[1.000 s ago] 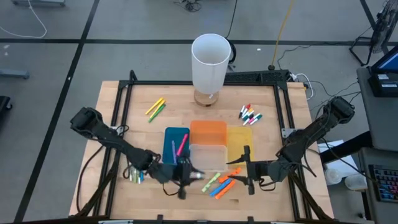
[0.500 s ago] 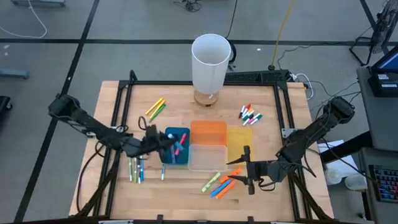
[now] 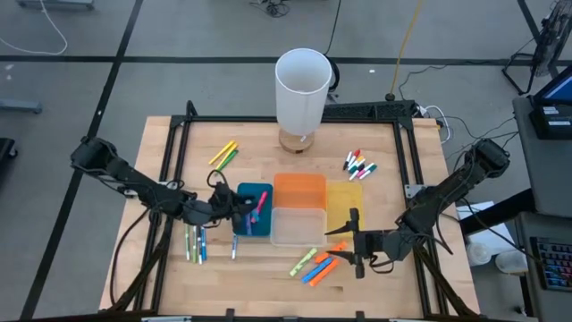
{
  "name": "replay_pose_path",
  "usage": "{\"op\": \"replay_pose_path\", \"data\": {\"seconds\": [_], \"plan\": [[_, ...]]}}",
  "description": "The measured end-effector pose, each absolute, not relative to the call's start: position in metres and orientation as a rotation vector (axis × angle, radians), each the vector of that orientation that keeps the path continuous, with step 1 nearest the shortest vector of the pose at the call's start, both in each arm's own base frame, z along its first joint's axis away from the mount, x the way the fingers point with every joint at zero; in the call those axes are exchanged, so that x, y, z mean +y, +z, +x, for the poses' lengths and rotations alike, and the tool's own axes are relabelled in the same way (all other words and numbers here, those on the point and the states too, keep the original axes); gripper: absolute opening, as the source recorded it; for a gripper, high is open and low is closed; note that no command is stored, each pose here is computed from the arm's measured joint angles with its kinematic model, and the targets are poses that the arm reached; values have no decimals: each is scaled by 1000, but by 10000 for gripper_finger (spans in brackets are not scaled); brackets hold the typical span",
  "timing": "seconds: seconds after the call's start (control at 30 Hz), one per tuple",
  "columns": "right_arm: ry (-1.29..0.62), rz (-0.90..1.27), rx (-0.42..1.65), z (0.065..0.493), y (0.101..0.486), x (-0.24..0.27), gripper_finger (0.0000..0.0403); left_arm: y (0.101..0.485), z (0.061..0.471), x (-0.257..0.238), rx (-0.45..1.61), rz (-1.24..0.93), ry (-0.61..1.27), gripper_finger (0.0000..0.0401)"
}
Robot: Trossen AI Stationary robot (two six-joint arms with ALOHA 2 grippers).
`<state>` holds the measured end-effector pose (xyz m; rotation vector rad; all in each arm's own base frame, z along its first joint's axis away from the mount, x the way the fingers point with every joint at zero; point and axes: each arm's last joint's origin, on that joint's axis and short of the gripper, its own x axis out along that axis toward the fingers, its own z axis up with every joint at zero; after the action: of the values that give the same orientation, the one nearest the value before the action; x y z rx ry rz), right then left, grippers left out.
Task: Pick & Place Markers
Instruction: Put the large right blue highlighter pen into the blue bin, then put the large bottom orange highlighter pen into the blue bin
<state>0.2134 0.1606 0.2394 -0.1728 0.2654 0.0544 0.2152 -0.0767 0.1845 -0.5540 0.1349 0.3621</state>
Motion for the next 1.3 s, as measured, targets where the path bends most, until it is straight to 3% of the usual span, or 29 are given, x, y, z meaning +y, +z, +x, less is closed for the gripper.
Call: {"op": "replay_pose_path", "data": {"seconds": [0.2,0.43,0.7,1.03,1.3], "plan": [[54,-177,279,213,238,160,216,185,215,-76,132,-529,371,240],[245,-188,335,212,223,179,216,202,218,-79,14,-492,274,289],[339,-238,539,236,168,209,215,226,219,-89,-136,-396,-98,293],[365,-291,780,243,127,223,193,223,220,-87,-109,-372,-73,280],[361,-303,816,249,120,215,169,224,220,-85,-114,-372,-66,291]]}}
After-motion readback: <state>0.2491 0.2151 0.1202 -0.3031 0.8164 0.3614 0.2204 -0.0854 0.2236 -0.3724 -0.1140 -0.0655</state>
